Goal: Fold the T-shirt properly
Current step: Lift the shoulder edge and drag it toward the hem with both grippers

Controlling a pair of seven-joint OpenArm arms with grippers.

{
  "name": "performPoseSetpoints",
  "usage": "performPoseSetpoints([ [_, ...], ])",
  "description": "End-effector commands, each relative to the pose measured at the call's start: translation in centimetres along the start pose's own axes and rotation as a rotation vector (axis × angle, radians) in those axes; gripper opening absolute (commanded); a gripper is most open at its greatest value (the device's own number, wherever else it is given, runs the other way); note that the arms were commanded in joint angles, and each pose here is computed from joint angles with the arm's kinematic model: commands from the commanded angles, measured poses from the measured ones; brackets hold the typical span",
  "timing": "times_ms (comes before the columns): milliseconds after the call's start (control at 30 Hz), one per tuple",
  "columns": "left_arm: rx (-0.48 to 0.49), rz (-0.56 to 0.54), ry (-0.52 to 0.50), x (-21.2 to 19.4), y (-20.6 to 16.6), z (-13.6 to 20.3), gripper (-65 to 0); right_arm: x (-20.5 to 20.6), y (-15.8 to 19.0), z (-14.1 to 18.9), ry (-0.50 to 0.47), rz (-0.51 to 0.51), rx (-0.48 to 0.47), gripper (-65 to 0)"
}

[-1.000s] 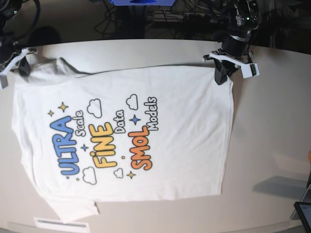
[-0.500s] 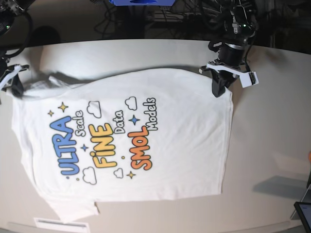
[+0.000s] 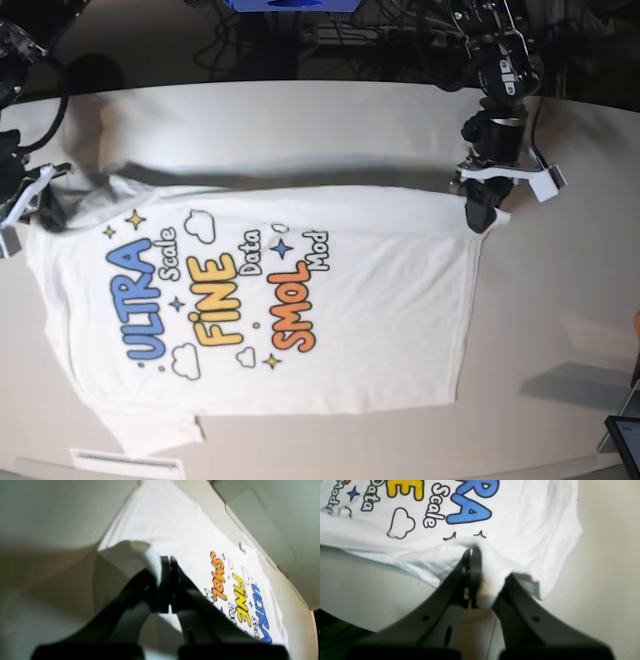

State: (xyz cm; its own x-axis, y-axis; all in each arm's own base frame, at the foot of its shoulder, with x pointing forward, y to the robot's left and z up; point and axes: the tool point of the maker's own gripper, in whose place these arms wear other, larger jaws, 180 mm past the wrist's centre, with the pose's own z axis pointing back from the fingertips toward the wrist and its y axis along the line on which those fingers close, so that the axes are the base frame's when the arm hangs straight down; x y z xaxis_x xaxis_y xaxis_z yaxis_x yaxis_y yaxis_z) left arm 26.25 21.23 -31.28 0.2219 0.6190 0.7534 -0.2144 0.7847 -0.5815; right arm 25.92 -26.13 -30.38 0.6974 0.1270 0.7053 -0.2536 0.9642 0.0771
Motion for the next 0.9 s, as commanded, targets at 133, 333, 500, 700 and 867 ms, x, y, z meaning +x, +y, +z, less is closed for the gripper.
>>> performPoseSetpoints([
  [133, -0.002, 0.009, -0.081, 2.5, 0.2, -0.6, -65.0, 2.4, -0.6, -0.6, -0.049, 0.025, 0.021, -64.9],
  [333, 0.008, 0.04, -0.07, 1.9, 0.9, -2.1, -65.0, 2.7, -1.9, -1.5, -0.042, -0.011, 0.03, -64.9],
  [500, 0.012, 0.061, -0.09, 2.6, 0.8, -3.2, -65.0, 3.2, -1.9, -2.9, -0.006, 0.017, 0.054, -64.9],
  [700, 0.063, 0.119, -0.12, 3.8, 1.2, -4.7, -65.0, 3.8, -2.1, -4.5, 0.023, 0.025, 0.06, -64.9],
  [867, 0.067, 0.153, -0.099, 3.0, 1.4, -6.5, -65.0, 4.9, -0.9, -5.8, 0.012, 0.056, 0.103, -64.9],
])
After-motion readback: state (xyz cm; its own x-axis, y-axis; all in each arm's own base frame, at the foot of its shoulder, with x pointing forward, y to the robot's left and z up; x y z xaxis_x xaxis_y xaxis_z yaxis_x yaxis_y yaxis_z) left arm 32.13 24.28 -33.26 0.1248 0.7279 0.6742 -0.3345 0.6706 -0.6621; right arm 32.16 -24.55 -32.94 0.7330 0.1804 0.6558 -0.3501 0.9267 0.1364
